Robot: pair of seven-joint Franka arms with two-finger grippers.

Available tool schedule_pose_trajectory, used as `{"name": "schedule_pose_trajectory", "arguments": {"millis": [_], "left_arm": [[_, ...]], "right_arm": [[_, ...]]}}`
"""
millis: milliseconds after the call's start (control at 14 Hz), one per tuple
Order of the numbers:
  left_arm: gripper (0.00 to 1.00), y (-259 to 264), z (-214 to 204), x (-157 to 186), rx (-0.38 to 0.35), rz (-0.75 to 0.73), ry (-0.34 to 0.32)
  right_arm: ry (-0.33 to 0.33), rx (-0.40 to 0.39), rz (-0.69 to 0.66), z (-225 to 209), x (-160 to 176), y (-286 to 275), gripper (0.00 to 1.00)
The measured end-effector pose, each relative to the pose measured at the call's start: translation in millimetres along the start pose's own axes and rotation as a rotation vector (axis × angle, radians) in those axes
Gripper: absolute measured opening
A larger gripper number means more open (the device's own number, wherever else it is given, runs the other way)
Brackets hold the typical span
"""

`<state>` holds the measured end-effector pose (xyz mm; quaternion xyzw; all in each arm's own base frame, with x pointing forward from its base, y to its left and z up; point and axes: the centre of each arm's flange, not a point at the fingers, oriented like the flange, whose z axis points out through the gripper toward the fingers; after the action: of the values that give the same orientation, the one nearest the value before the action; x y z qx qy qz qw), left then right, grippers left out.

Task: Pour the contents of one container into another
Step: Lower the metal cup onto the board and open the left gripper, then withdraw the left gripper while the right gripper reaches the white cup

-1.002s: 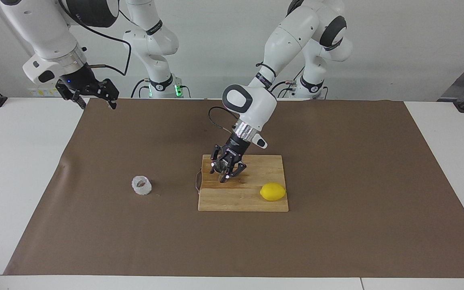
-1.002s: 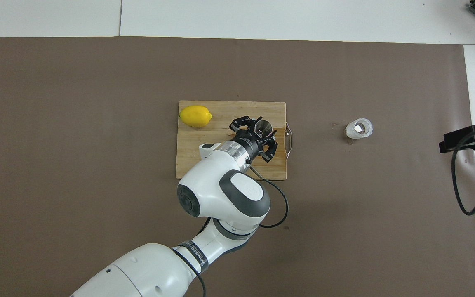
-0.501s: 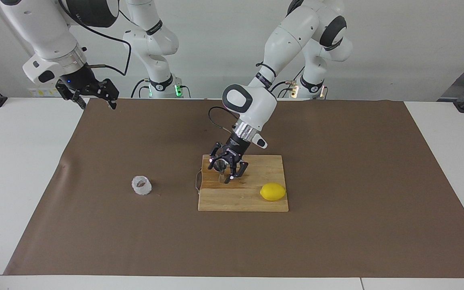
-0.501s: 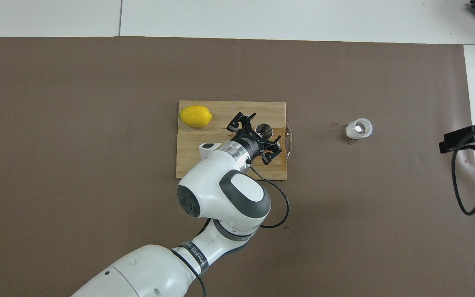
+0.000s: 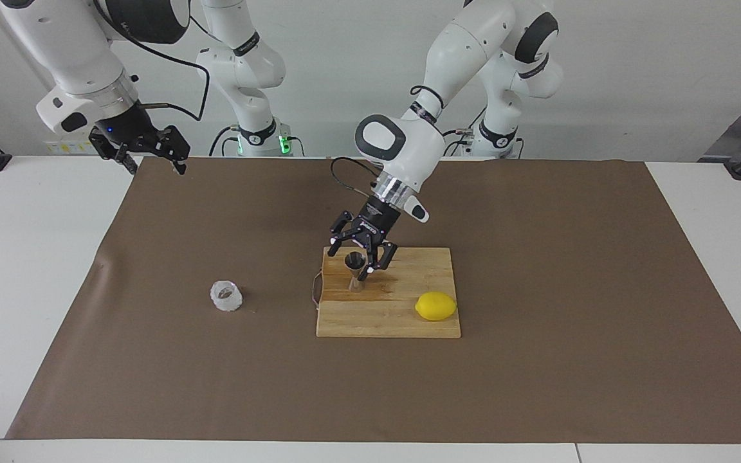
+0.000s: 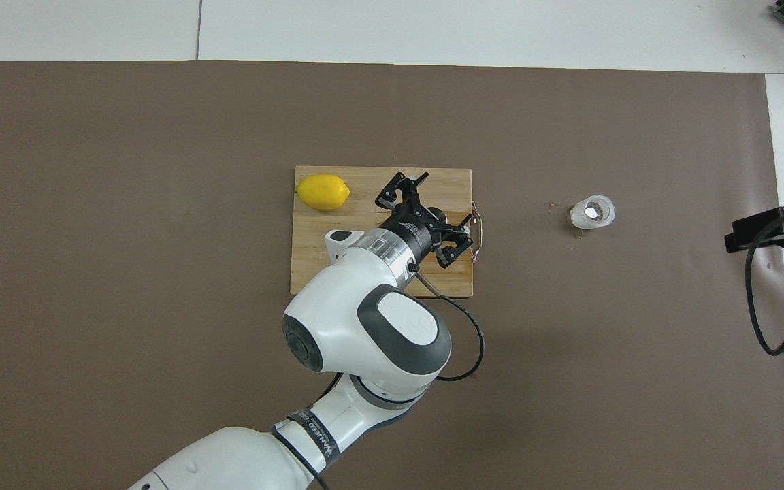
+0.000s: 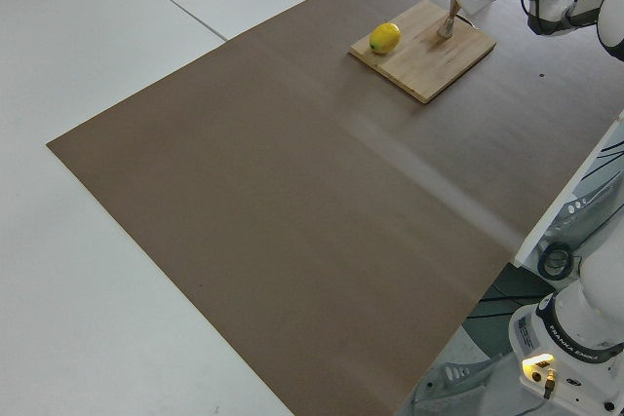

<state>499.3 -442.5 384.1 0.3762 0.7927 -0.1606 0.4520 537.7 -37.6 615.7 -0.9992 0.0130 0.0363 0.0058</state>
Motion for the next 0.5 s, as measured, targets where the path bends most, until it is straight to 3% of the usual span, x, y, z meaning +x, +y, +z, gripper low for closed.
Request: {"name": "schedule_pose_trajectory", "arguments": {"millis": [501], "left_arm": [[1.00, 10.9, -21.1, -6.4, -0.032, 0.206, -0.003]], "right_arm": [[0.000, 0.000, 0.000, 0.0, 0.0, 0.0, 1.00]]}}
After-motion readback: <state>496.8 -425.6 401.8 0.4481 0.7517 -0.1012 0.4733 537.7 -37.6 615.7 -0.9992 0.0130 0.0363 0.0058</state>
